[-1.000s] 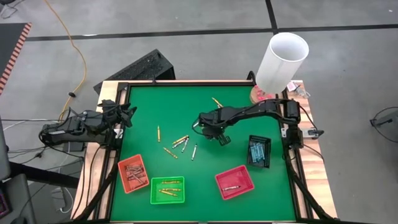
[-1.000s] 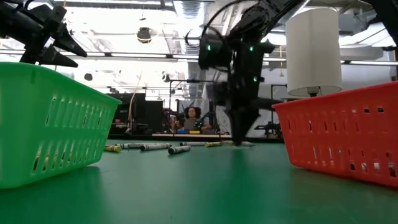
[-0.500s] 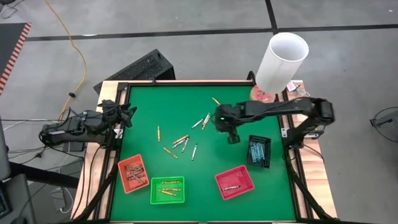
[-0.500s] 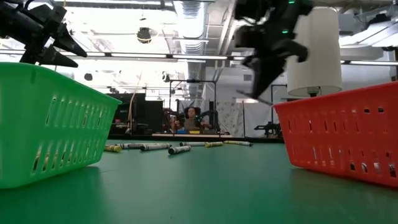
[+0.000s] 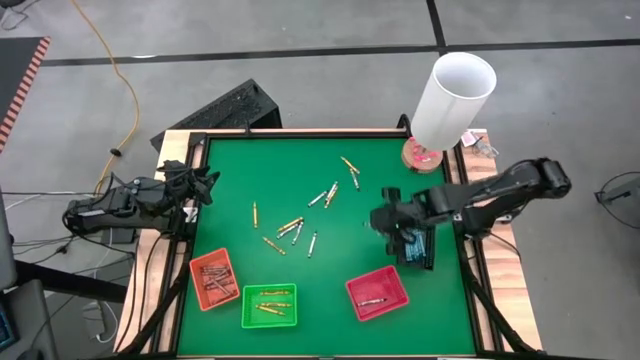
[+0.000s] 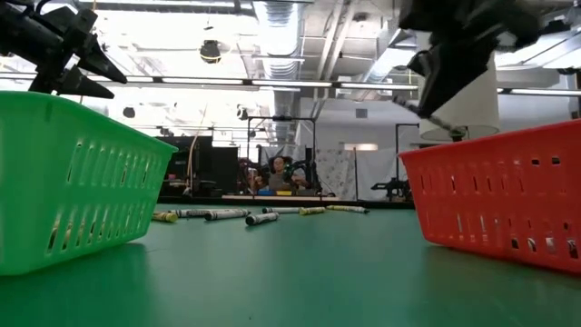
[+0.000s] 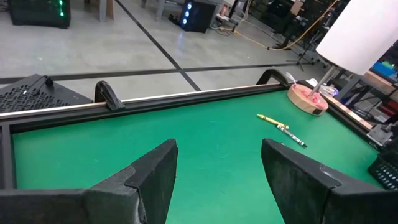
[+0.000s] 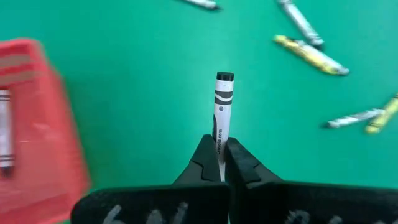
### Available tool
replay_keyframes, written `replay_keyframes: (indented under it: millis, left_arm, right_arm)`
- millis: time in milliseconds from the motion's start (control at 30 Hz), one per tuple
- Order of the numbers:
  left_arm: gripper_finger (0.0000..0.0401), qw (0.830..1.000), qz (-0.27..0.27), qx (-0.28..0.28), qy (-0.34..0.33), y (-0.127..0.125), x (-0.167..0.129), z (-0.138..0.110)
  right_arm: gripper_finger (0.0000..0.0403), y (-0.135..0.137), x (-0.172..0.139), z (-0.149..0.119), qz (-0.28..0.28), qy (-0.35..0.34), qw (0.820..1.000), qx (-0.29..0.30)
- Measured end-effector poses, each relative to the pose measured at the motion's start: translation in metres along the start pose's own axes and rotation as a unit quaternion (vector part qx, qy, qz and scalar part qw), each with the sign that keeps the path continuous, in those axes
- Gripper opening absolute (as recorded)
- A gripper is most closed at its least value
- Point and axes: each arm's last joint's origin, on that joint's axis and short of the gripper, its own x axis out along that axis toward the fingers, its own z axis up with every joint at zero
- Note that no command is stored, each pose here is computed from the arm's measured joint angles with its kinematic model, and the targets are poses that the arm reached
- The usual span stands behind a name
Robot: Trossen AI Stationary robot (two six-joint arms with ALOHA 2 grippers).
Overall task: Sort crayons
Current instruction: Put the black crayon into the red bin
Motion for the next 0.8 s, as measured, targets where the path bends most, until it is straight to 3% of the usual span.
replay_keyframes:
  millis: [433,667,800]
  left_arm:
    - [0.0223,1.0,0.001,-0.001,0.0,0.0,0.0,0.0]
    - [0.0223,1.0,0.001,-0.001,0.001,0.0,0.0,0.0]
    - [0.0223,1.0,0.002,-0.002,0.001,0.0,0.0,0.0]
  right_arm:
    - [0.0,0.081,-0.001,0.005,0.063,-0.011,0.997,0.035]
    - [0.0,0.113,-0.013,0.015,0.097,-0.02,0.994,0.049]
    - [0.0,0.127,-0.005,0.012,0.108,0.003,0.991,0.073]
